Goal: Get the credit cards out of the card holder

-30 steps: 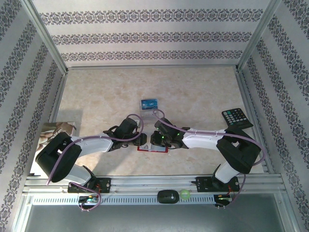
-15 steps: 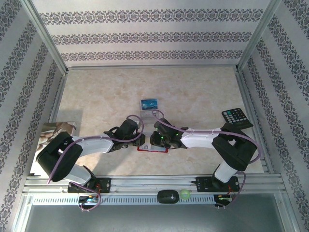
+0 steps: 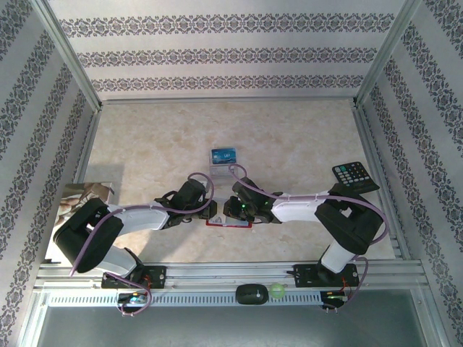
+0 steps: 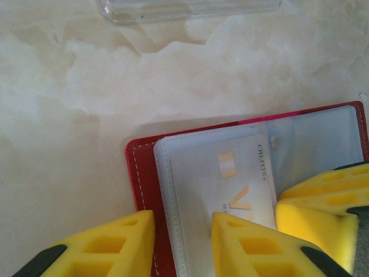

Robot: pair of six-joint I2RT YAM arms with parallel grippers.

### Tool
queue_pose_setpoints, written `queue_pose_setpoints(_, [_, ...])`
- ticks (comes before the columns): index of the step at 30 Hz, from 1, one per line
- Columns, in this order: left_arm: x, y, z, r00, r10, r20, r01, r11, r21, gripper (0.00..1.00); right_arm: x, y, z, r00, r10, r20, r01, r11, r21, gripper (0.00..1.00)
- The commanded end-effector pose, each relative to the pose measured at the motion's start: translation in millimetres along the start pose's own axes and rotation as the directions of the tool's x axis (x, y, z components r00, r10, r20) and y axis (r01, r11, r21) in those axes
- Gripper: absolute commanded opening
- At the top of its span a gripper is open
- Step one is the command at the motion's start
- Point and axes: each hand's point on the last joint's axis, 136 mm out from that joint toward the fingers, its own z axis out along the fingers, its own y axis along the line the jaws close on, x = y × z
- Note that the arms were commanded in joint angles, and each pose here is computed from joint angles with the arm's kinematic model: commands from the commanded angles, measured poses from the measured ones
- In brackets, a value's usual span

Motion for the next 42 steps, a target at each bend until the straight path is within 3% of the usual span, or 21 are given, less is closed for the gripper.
queue_pose_setpoints(1, [22, 4, -2, 0.998, -0.009, -0.06, 0.008, 1.0, -0.009, 0.38, -9, 0, -11, 0.999, -0.004, 0.053, 0.005, 1.0, -0.002, 0.2])
queue_pose_setpoints(7, [8, 0, -22, 1.0, 0.014, 0.0, -0.014, 1.0, -0.013, 0.38, -13, 0, -24, 0.996, -0.032, 0.079, 0.031, 0.999, 0.018, 0.2])
queue_pose_setpoints(14, [2, -20, -18, 1.0, 0.028, -0.007, -0.028, 0.997, 0.067, 0.2, -10, 7, -17, 0.998, -0.048, 0.046, 0.048, 0.999, -0.005, 0.17])
queue_pose_setpoints(20, [16, -6, -8, 0.999, 0.018, -0.044, -0.017, 1.0, 0.023, 0.13, -5, 8, -11, 0.999, -0.047, 0.018, 0.047, 0.999, -0.012, 0.16])
queue_pose_setpoints(39, [35, 3, 0, 0.995, -0.009, -0.095, 0.011, 1.0, 0.017, 0.08, 3, 5, 3, 1.0, -0.007, -0.022, 0.007, 0.999, -0.04, 0.16])
queue_pose_setpoints(42, [37, 3, 1, 0.995, -0.017, -0.1, 0.019, 1.0, 0.021, 0.08, 4, 4, 5, 1.0, 0.001, -0.022, -0.001, 0.999, -0.041, 0.1])
